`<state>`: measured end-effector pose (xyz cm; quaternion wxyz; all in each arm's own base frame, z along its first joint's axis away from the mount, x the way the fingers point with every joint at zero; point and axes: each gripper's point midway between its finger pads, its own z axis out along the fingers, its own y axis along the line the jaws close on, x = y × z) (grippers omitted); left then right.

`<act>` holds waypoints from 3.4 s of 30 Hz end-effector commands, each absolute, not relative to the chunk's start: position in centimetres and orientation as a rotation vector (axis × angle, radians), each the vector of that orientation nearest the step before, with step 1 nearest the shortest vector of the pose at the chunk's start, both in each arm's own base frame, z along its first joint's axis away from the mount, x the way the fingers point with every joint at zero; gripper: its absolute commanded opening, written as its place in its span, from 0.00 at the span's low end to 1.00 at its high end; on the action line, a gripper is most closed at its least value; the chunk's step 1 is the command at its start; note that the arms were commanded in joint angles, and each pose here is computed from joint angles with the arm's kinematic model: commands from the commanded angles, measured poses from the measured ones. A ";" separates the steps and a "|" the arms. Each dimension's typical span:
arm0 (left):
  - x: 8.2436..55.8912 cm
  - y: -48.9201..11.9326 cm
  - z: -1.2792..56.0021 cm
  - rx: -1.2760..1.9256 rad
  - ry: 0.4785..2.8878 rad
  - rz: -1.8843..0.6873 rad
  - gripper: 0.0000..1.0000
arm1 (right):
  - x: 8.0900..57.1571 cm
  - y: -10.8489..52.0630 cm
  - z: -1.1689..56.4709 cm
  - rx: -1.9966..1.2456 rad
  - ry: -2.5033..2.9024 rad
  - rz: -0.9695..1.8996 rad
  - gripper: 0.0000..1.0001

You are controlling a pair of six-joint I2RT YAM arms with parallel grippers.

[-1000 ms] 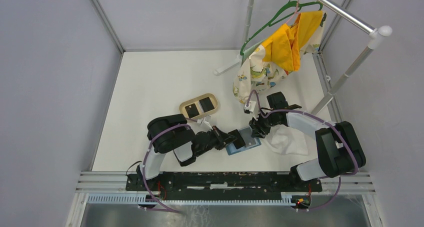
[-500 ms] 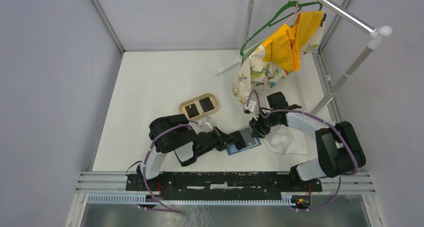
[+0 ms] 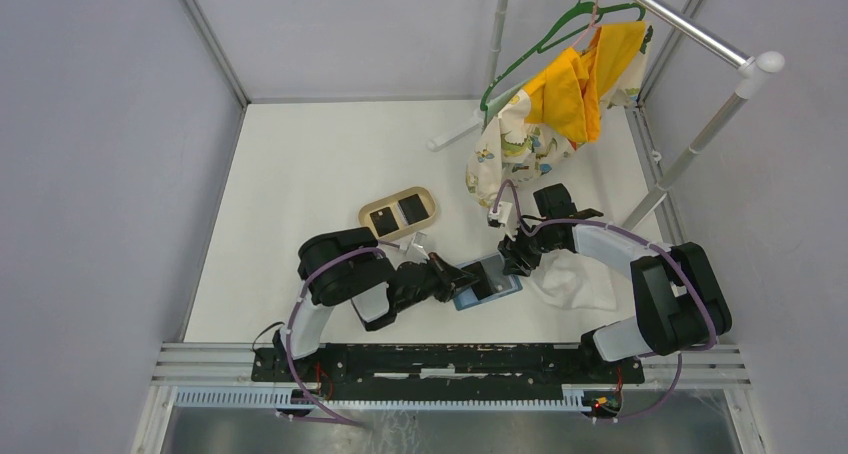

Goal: Put the credit cards into the card holder
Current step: Insert the credit card into the card holder.

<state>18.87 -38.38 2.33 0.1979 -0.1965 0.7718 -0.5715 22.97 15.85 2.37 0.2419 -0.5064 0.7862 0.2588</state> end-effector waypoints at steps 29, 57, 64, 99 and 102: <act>19.0 -39.9 1.1 -0.526 2.250 -1.669 0.02 | 23.4 15.1 2.1 -1.388 2.172 0.652 0.52; 19.4 -40.6 -0.3 -0.478 2.341 -1.581 0.13 | 16.7 20.4 8.6 -1.951 1.074 0.740 0.05; 19.4 -40.8 -0.4 -0.478 2.348 -1.577 0.13 | 16.1 23.0 6.4 -2.104 1.055 0.604 0.04; 19.2 -41.0 -0.3 -0.451 2.362 -1.589 0.23 | 20.1 19.9 2.9 -2.149 1.285 0.054 0.03; 19.2 -40.9 -0.3 -0.450 2.363 -1.584 0.24 | 20.5 19.4 3.1 -2.124 1.304 0.047 0.03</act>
